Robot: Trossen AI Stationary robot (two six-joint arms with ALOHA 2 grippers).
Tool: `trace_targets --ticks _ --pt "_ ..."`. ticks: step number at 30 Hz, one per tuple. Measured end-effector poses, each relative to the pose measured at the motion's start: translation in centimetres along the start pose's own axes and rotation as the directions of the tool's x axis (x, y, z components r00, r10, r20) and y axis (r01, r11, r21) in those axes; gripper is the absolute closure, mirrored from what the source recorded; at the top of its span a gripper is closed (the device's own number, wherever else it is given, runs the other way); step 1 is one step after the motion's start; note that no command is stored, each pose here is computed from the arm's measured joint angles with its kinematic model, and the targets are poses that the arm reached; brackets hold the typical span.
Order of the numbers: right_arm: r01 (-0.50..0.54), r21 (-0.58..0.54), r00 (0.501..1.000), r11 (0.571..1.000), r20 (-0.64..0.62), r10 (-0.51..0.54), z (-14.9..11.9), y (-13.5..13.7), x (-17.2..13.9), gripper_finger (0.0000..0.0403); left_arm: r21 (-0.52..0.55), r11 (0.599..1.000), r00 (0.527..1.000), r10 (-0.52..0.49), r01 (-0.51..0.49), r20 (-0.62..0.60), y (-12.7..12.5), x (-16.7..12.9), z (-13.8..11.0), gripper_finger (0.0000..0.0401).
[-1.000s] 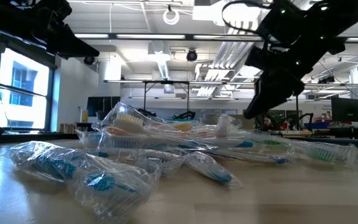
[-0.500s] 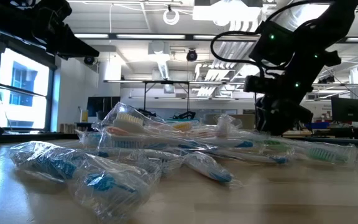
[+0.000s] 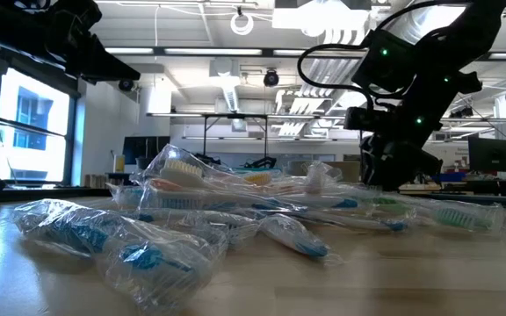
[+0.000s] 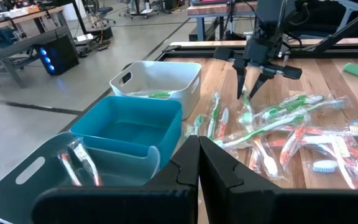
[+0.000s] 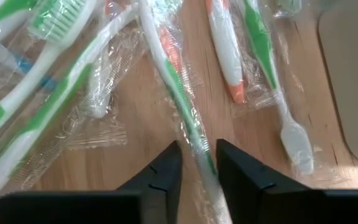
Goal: Pick & Place Toothbrushes
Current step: Put the green toothbrush into the white bin
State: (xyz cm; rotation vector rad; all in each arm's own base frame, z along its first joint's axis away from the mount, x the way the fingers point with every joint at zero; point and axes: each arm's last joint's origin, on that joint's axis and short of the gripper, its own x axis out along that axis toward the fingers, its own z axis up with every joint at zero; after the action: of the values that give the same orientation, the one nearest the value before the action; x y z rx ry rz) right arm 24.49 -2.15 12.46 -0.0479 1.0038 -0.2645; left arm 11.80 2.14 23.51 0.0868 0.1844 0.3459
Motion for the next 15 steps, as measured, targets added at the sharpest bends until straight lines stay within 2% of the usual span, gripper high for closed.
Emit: trace_targets --ticks 6,15 --pt "-0.002 -0.020 1.000 1.000 0.008 0.002 0.1 0.0 -0.2 0.0383 0.000 1.000 1.000 0.000 0.000 0.000 0.0 0.0 0.0 0.0401" --pt "0.018 -0.001 0.988 1.000 0.156 -0.018 1.3 -0.8 -3.8 0.0384 -0.005 1.000 1.000 0.000 0.000 0.000 0.0 0.0 0.0 0.0401"
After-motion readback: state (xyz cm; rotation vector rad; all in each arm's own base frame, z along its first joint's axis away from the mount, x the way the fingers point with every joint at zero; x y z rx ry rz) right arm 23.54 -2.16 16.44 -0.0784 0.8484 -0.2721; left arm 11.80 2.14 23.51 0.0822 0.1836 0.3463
